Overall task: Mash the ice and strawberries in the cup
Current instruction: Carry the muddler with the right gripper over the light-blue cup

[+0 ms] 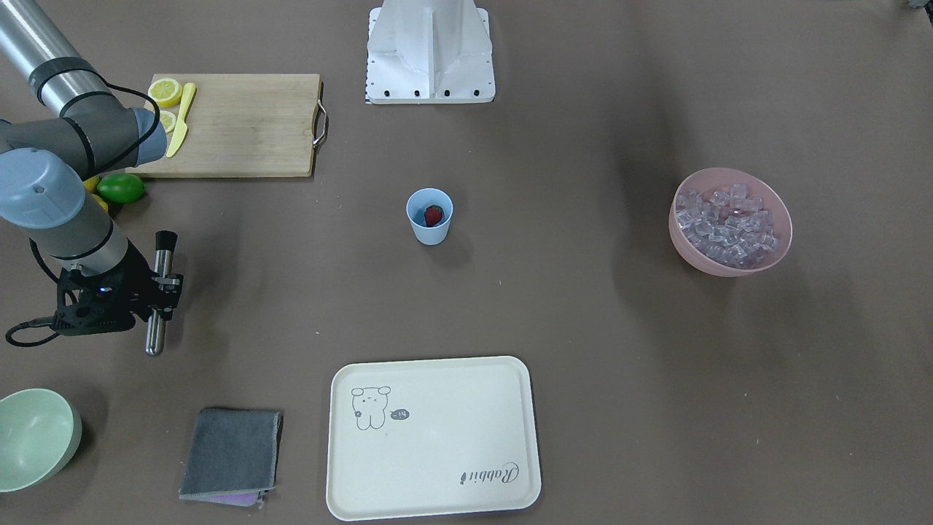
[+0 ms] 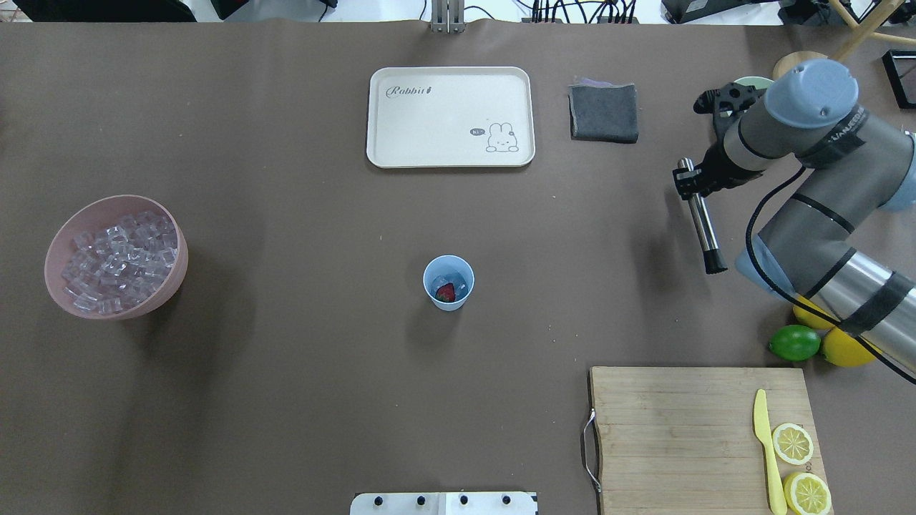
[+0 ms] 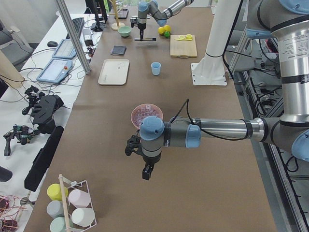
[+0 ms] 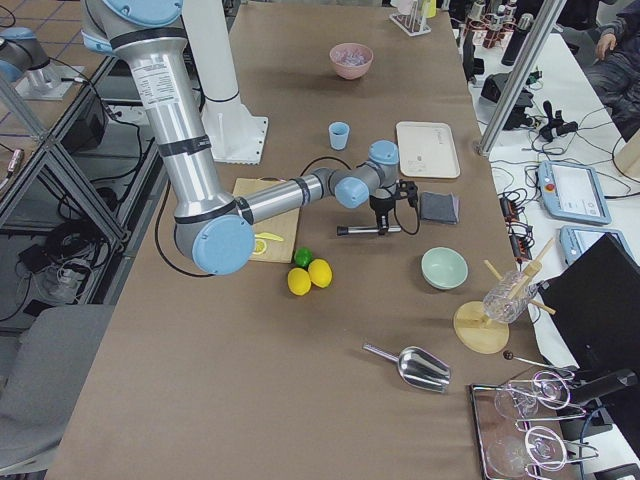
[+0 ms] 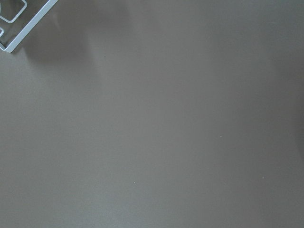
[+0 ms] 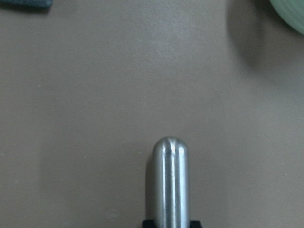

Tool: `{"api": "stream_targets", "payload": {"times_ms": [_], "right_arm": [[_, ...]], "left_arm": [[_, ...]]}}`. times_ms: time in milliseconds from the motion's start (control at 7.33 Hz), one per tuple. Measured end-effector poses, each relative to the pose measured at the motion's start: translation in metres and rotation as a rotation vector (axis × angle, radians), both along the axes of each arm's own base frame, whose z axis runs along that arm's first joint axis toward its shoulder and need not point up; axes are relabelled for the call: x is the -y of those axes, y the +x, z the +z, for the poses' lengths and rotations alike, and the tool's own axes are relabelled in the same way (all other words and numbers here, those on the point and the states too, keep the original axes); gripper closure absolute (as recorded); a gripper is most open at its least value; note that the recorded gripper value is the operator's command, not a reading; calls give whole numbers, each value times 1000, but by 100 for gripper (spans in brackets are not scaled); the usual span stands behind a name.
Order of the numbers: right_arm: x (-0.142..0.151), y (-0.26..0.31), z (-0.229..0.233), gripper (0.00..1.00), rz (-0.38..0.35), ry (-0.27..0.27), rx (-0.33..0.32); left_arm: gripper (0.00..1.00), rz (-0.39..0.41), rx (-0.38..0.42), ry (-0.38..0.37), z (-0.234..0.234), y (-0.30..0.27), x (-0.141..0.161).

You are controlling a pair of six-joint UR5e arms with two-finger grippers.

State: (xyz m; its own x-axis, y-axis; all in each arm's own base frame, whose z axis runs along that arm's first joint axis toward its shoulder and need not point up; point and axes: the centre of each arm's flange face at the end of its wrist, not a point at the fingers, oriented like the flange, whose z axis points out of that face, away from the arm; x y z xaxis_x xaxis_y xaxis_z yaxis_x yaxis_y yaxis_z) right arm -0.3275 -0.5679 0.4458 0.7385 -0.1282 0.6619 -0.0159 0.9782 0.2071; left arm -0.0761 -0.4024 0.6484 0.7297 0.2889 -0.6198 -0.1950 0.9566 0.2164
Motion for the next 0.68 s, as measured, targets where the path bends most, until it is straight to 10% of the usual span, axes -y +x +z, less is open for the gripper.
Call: {"api": "stream_targets", "payload": {"times_ms": [682], "right_arm": [[-19, 27, -120, 100, -1, 209, 135]], "left_arm": [[2, 0, 0, -5, 3, 0, -1]]}}
